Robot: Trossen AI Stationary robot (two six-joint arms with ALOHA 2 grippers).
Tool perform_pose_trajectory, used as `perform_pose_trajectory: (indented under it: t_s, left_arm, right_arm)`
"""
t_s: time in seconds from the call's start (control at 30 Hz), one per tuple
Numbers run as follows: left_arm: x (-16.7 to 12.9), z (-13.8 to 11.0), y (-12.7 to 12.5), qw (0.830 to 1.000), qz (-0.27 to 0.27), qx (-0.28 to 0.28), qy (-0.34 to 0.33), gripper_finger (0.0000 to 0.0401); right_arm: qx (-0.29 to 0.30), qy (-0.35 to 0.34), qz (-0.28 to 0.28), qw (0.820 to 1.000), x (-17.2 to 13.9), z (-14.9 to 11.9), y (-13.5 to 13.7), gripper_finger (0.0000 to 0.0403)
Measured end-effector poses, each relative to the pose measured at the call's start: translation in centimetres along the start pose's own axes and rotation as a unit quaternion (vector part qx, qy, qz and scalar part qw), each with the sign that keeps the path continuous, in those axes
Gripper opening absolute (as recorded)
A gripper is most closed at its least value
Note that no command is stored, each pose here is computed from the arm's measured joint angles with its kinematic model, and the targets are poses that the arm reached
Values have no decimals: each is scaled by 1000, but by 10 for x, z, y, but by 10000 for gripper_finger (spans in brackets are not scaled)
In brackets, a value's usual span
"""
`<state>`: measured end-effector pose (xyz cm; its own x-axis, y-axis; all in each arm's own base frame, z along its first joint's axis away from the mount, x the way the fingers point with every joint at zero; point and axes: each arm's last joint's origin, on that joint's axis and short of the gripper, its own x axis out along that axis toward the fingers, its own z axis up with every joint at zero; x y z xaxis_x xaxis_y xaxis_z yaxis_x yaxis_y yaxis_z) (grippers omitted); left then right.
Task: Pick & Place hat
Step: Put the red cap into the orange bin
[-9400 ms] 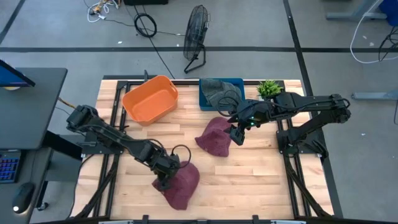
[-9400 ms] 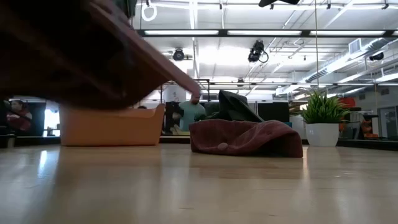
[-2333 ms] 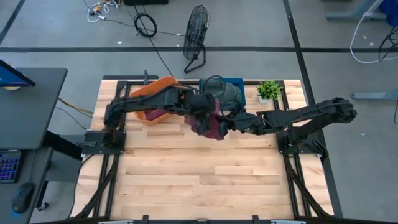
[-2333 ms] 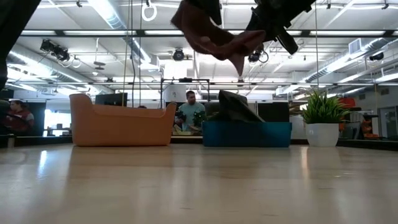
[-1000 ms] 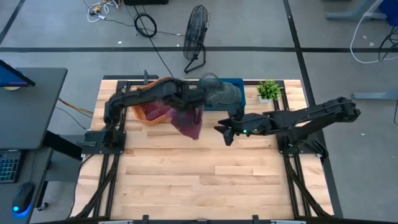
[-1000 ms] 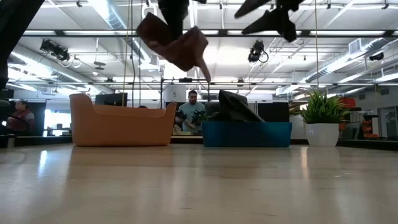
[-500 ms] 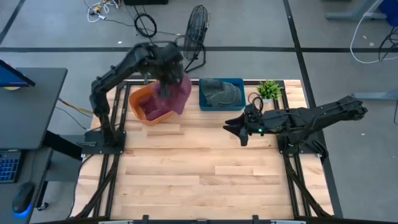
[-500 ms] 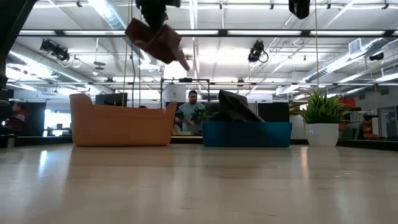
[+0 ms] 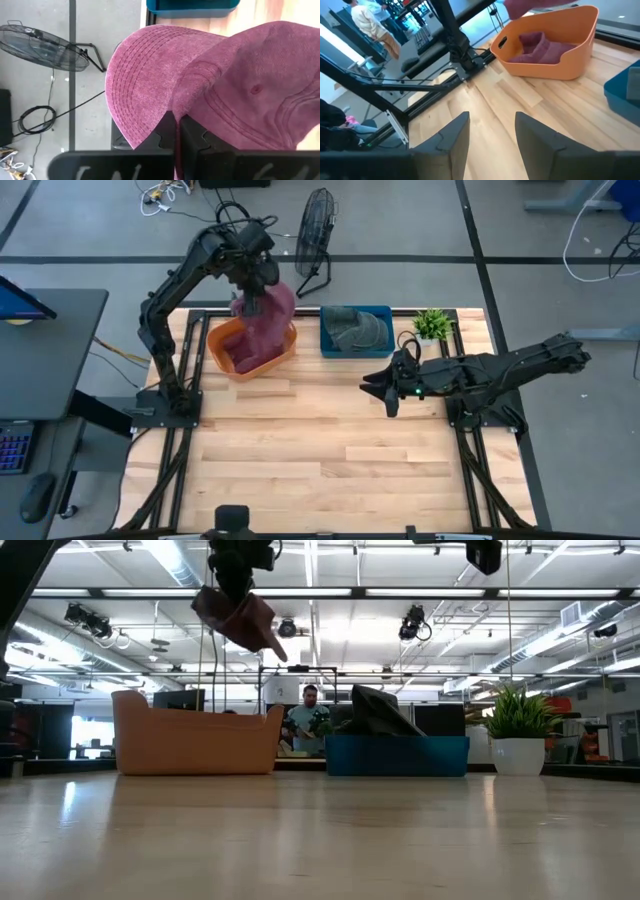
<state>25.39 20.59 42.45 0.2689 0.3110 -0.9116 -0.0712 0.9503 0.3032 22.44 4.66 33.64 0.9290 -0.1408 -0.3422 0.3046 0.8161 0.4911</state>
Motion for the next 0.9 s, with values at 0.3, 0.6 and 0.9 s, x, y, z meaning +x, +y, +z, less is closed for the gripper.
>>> perform_pose_trajectory:
  t_s: [0.3, 0.6, 0.9]
  left_arm:
    - [31, -11, -15, 998, -39, -16, 36, 2]
    - [70, -47, -22, 999, -18, 21, 32, 2]
    - [133, -67, -36, 991, -50, 117, 28, 2]
  right_arm:
    - [-25, 20, -28, 999, 0, -5, -5, 160]
    - [-23, 15, -32, 999, 0, -4, -5, 160]
    - [-8, 12, -31, 999, 0, -4, -5, 160]
